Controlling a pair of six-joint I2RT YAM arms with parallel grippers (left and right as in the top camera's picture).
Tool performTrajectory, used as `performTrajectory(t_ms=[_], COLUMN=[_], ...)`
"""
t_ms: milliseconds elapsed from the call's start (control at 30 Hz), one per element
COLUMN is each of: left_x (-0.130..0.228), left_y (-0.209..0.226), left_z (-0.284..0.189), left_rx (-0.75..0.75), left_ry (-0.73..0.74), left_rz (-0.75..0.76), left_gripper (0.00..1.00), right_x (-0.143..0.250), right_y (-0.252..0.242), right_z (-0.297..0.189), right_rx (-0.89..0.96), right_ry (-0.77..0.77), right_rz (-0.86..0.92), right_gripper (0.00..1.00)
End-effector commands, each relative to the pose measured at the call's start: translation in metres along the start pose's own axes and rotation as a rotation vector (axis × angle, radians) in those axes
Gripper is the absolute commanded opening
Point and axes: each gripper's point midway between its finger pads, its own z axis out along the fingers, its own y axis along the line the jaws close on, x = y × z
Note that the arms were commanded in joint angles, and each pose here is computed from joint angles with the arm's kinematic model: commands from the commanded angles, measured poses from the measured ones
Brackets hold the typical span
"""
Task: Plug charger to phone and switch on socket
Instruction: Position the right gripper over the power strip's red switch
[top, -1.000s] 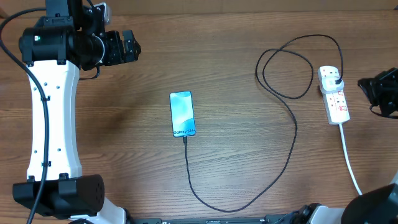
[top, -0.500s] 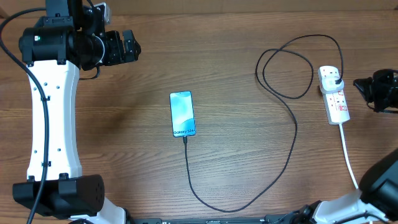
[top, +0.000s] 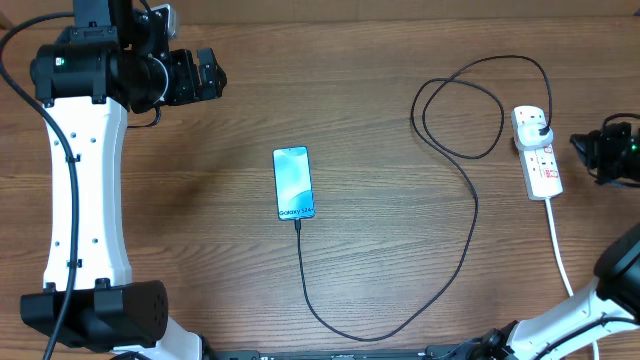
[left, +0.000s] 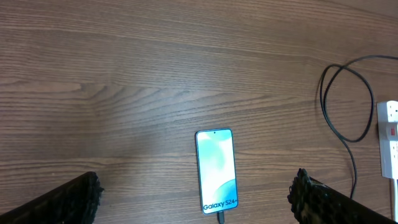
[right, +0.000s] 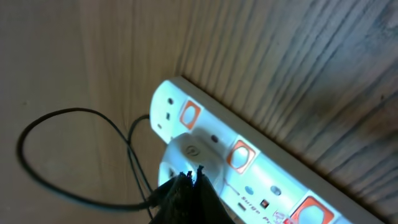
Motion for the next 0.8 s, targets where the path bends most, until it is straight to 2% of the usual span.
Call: performTrajectory(t_ms=[0, 233, 767], left_x=[-0.002, -0.002, -0.002], left_y=[-0.001, -0.001, -0.001], left_z=[0.000, 0.000, 0.000], left_rx=[-0.004, -0.004, -0.004], left_ry=[-0.004, -0.004, -0.004], left_rz=[0.003, 0.003, 0.003], left_gripper=[1.00, 1.00, 1.00], right_x=[0.001, 0.006, 0.012], right_y=[-0.015, -0.030, -0.024], right_z=[0.014, 0.030, 0.045], right_rx=[0.019, 0.042, 0.045], right_ry=[0.025, 0.061, 0.070], right_rz=[0.035, 0.053, -0.010], right_gripper=[0.04, 0.04, 0.04])
